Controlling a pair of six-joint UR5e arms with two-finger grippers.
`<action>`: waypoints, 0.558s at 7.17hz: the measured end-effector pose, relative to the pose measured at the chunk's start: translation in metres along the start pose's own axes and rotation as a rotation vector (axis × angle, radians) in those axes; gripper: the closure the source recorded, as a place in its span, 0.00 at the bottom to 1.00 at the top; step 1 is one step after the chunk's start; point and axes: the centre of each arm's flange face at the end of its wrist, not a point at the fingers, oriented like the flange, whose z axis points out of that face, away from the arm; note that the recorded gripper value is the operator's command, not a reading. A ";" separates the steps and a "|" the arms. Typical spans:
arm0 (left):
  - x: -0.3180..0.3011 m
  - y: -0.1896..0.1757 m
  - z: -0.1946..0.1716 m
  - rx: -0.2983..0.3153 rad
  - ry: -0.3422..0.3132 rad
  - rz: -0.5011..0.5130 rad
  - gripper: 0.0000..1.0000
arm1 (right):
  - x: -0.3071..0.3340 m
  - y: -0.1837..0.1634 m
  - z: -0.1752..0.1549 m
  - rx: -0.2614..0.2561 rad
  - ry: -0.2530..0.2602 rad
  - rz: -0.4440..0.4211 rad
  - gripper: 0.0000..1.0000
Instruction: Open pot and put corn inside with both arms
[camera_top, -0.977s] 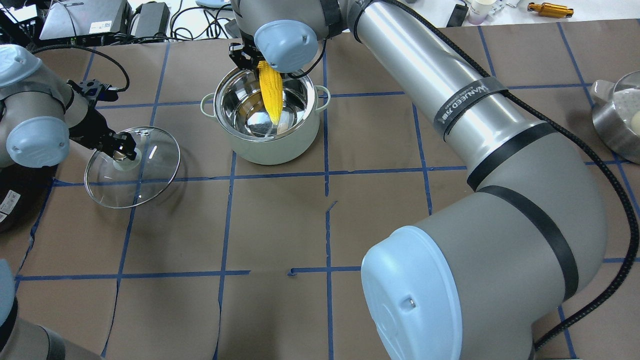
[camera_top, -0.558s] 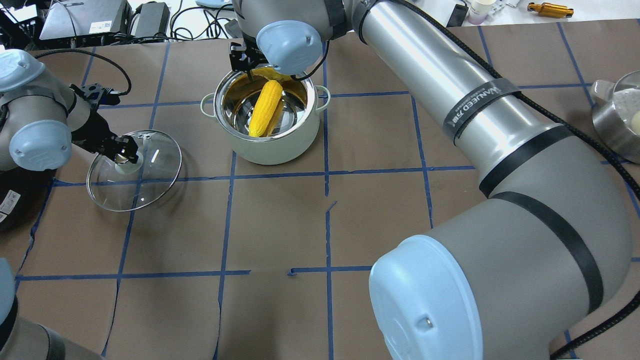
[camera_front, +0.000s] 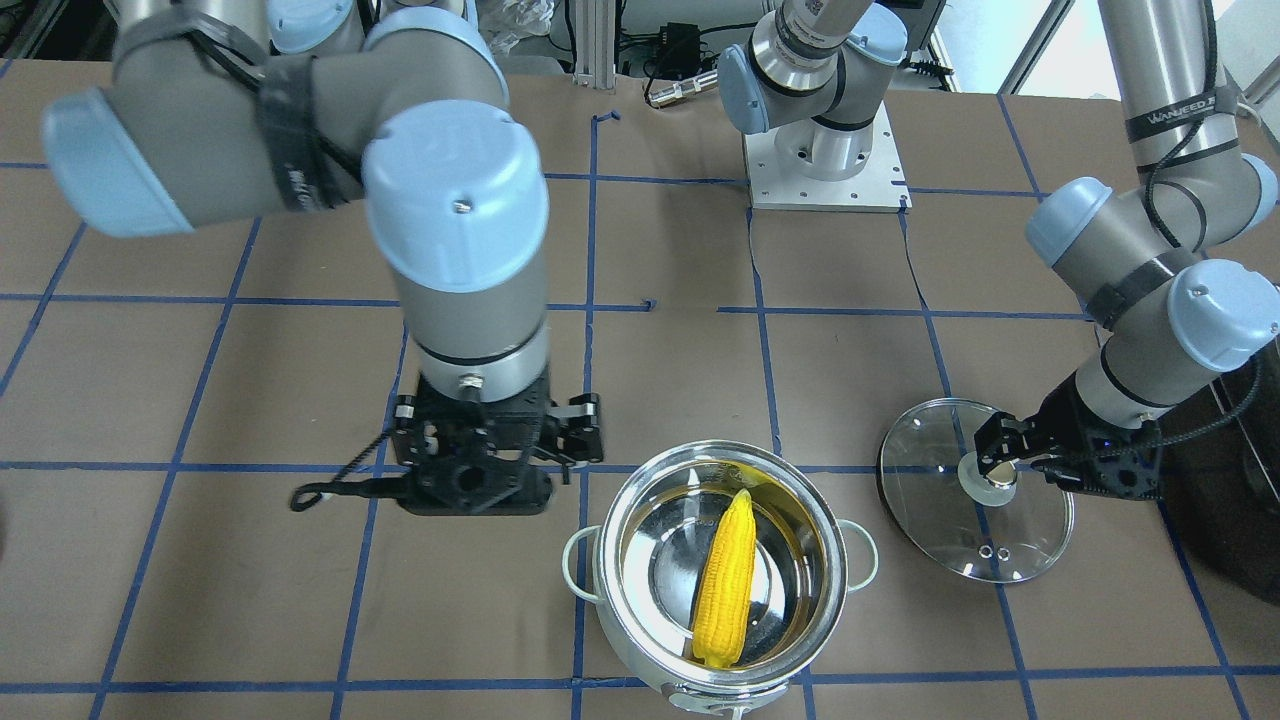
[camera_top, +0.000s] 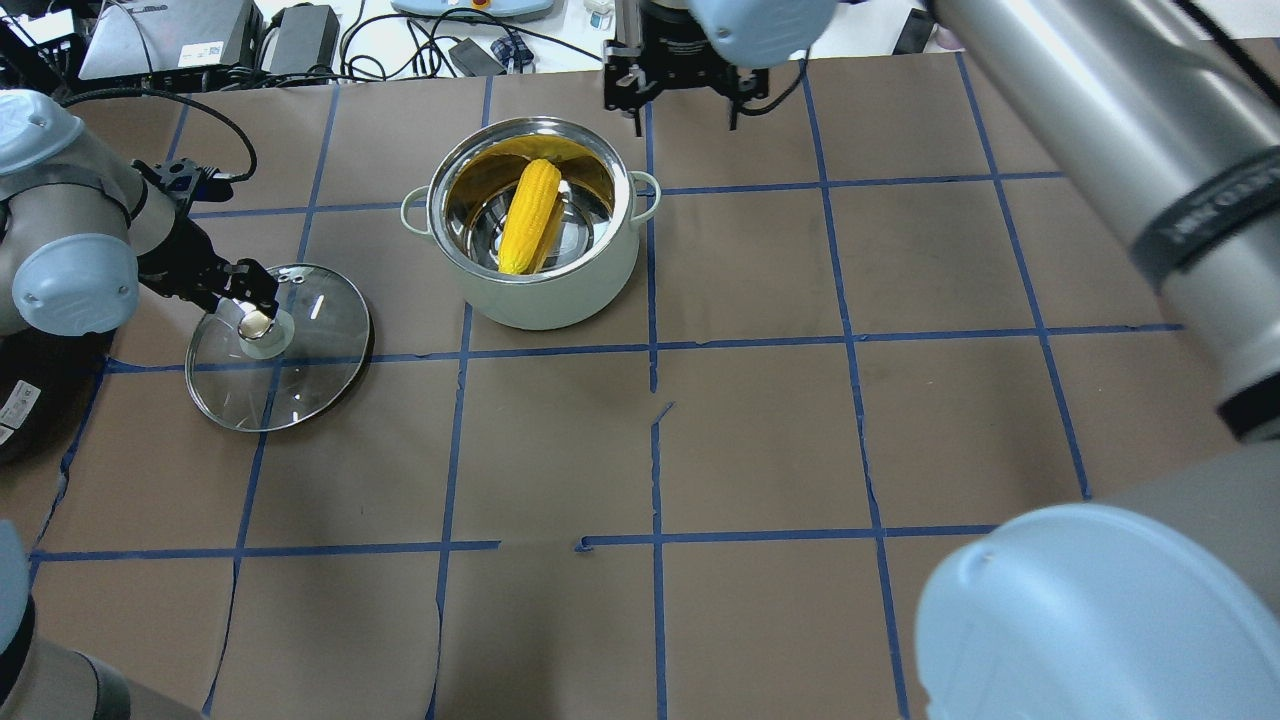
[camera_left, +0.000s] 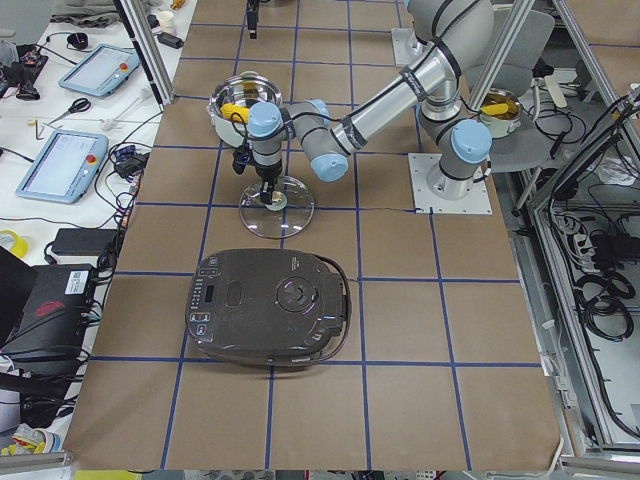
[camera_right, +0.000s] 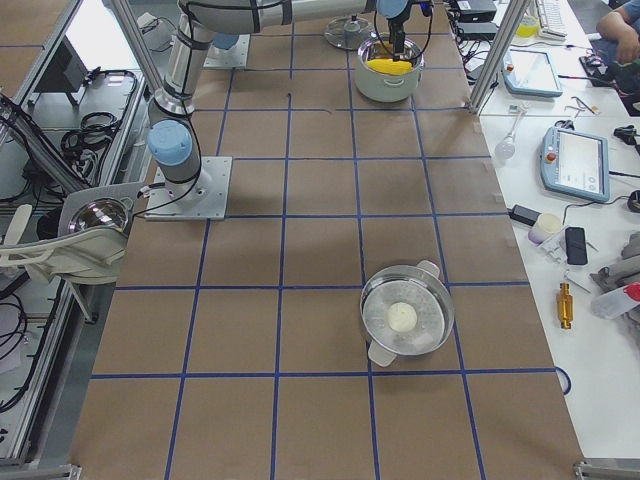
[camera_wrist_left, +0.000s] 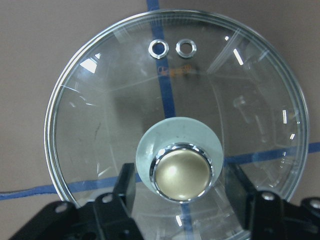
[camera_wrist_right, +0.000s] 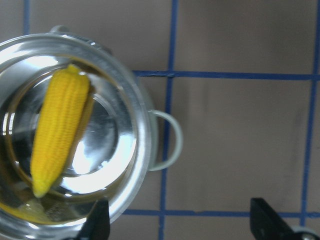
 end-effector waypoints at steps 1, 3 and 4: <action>0.009 -0.013 -0.027 0.031 -0.016 -0.011 0.00 | 0.062 0.027 -0.010 -0.021 0.009 0.001 0.00; 0.056 -0.044 -0.100 0.041 -0.016 -0.062 0.00 | 0.137 0.091 -0.026 -0.019 0.019 -0.063 0.00; 0.078 -0.050 -0.132 0.036 -0.011 -0.091 0.00 | 0.148 0.114 -0.039 -0.018 0.033 -0.076 0.00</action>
